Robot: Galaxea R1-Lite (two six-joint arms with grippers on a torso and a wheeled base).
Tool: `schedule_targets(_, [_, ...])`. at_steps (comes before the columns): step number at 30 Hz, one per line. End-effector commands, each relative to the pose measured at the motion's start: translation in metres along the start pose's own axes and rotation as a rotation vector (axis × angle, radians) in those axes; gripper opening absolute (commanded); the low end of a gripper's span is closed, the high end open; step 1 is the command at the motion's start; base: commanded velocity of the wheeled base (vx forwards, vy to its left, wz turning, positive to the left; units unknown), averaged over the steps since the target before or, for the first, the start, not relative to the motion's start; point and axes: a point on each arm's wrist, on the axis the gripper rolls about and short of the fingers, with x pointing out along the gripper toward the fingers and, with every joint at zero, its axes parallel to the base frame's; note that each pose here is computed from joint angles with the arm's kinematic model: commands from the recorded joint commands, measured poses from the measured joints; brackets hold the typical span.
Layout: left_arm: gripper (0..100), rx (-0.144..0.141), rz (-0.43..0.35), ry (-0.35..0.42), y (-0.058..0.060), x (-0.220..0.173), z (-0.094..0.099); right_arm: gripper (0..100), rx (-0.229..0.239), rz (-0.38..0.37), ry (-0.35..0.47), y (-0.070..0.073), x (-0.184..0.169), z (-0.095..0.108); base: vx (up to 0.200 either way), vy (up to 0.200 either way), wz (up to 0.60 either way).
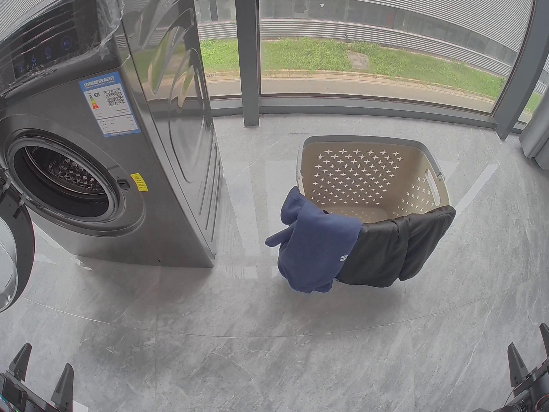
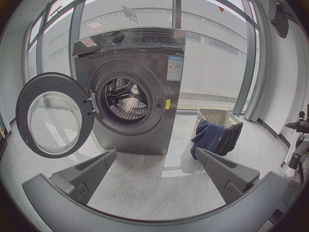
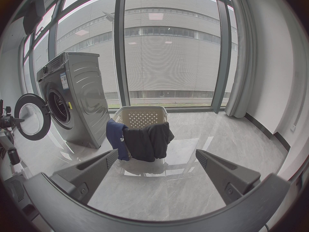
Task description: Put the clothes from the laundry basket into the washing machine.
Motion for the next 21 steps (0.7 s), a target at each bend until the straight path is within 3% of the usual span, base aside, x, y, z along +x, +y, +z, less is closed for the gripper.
schedule_targets(1, [100,-0.001,0.001,-0.001,0.0003,0.0,-0.0048,100,0.0,-0.001,0.001,0.0,0.0001,-0.0053,0.0,0.0,0.0])
schedule_targets(14, [100,-0.001,0.001,-0.002,0.0002,-0.0002,-0.0044,100,0.0,-0.001,0.001,0.0,0.0001,-0.0053,0.0,0.0,0.0])
schedule_targets(21, [100,-0.001,0.001,-0.002,0.0002,-0.0002,-0.0044,100,0.0,-0.001,0.001,0.0,0.0001,-0.0053,0.0,-0.2,0.0])
